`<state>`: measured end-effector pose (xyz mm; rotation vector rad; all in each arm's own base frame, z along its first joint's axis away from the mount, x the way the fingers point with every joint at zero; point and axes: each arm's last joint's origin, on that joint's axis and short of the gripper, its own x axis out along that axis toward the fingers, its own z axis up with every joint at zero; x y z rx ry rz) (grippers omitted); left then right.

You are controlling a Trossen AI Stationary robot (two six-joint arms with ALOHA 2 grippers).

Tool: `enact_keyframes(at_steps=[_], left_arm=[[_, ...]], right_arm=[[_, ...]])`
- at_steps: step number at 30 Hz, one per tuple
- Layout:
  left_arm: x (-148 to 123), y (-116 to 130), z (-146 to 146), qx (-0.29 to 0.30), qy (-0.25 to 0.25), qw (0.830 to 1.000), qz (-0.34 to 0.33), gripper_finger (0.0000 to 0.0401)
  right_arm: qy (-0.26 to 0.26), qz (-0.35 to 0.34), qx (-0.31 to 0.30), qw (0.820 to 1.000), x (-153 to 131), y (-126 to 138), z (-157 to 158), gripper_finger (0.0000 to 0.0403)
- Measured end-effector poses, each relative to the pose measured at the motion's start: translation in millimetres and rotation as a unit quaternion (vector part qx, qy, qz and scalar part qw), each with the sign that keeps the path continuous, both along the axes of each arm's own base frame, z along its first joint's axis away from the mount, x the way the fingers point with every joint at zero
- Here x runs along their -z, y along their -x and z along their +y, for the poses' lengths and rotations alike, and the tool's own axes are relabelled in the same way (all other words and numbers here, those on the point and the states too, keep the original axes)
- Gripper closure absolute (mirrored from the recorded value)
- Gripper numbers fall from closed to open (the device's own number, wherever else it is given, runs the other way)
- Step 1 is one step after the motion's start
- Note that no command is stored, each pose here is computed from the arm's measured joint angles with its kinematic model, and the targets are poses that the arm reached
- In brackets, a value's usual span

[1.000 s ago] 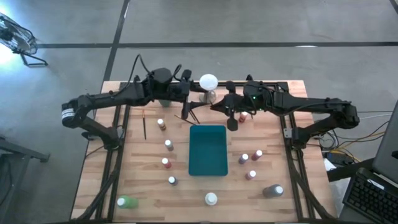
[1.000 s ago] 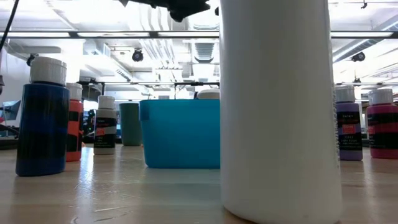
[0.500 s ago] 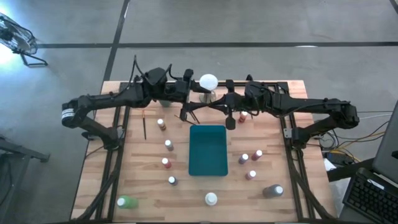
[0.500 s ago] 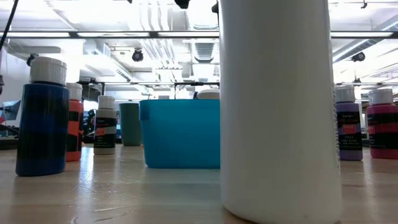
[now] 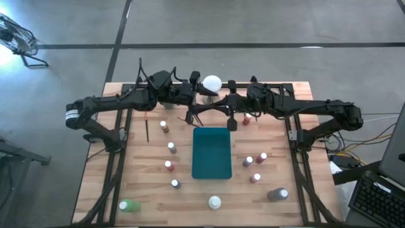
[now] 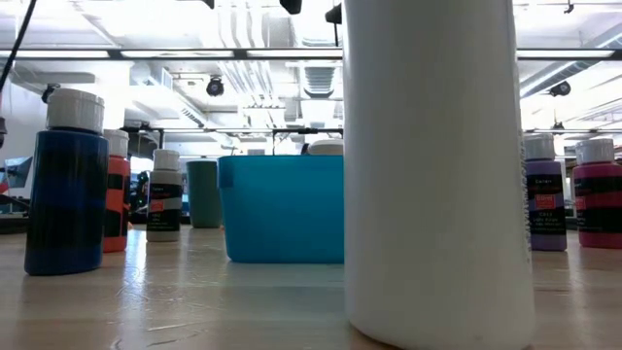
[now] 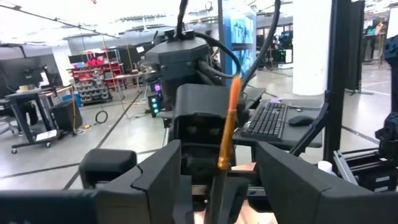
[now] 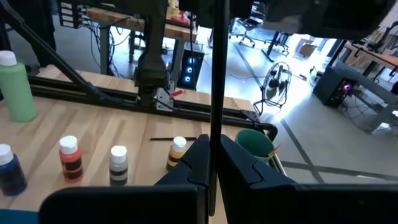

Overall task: Pick & Place Paint Supplies
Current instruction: Put the yellow paint brush into the green cup

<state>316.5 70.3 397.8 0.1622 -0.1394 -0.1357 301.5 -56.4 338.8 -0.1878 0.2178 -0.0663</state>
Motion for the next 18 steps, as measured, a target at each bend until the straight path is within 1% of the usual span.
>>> enact_keyframes(at_steps=[5, 9, 12, 17, 18], left_arm=[[-2.7, 0.3, -0.4, 0.0, 0.001, 1.0, -0.013, 0.0217], [-3.6, 0.5, -0.1, -0.004, 0.001, 1.0, -0.018, 0.0253], [-3.0, 0.4, 0.2, -0.008, 0.006, 1.0, -0.014, 0.0293], [-2.6, 0.3, 0.4, -0.01, 0.018, 1.0, -0.011, 0.0378], [-2.7, 0.3, 0.5, -0.01, 0.018, 1.0, -0.011, 0.0385]], right_arm=[[0.0, -0.002, 0.0, 1.0, -0.7, 0.9, 0.1, 0.0392], [0.0, -0.001, 0.0, 1.0, -0.5, 0.9, 0.1, 0.0392], [0.0, -0.001, 0.0, 1.0, -0.1, 1.0, 0.0, 0.0392], [0.002, 0.0, -0.002, 1.0, 0.1, 1.0, 0.0, 0.0392], [0.001, 0.001, -0.001, 1.0, 0.3, 1.0, 0.0, 0.0392]])
